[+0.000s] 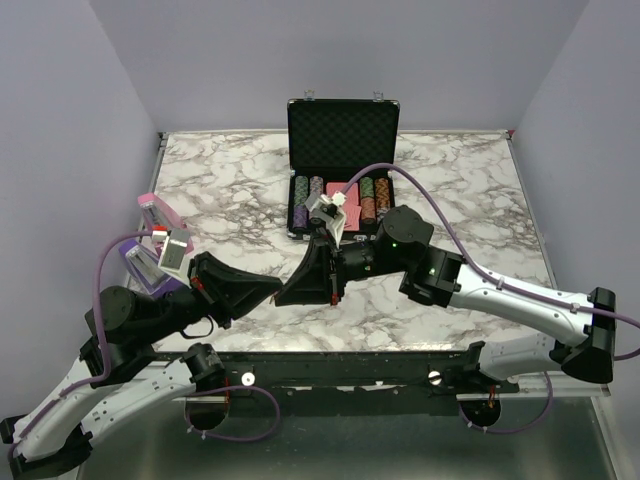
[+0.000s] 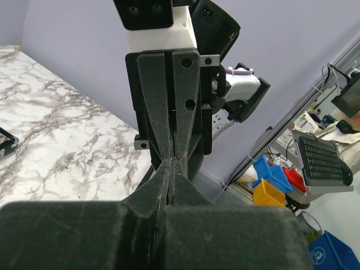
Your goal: Remove the keys from the keyring
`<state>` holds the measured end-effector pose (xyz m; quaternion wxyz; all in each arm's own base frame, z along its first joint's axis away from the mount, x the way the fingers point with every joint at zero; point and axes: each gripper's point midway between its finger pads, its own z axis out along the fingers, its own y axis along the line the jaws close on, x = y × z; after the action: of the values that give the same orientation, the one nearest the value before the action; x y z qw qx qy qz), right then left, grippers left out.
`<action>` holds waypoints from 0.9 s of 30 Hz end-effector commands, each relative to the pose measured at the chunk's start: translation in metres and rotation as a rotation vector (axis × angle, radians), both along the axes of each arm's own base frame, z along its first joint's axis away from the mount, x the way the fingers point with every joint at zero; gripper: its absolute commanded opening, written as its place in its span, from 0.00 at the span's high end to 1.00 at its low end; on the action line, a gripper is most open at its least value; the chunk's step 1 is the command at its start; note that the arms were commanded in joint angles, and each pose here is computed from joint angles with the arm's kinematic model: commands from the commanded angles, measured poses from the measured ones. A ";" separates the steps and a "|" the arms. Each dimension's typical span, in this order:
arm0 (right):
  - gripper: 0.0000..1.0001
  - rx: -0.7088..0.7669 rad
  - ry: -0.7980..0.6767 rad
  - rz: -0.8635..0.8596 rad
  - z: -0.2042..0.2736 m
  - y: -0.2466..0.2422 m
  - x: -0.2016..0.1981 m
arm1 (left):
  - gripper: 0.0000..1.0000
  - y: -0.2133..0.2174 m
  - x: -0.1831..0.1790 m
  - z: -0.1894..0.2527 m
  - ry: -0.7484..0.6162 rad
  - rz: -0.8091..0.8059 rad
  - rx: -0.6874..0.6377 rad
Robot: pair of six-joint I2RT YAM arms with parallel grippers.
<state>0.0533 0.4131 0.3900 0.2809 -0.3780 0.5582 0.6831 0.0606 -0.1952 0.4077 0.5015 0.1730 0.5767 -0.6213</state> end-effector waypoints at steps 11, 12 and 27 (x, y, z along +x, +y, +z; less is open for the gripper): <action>0.99 0.140 -0.062 -0.143 0.038 -0.010 0.017 | 1.00 -0.008 -0.015 -0.016 0.027 -0.098 0.034; 0.99 0.139 -0.060 -0.149 0.037 -0.010 0.018 | 1.00 -0.008 -0.015 -0.016 0.030 -0.101 0.031; 0.99 0.177 -0.048 -0.188 0.045 -0.015 0.022 | 1.00 -0.015 -0.017 -0.011 0.021 -0.140 0.002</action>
<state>0.0597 0.4033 0.4021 0.3240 -0.3509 0.5544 0.6816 0.0596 -0.1987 0.4157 0.5011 0.1659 0.5556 -0.6424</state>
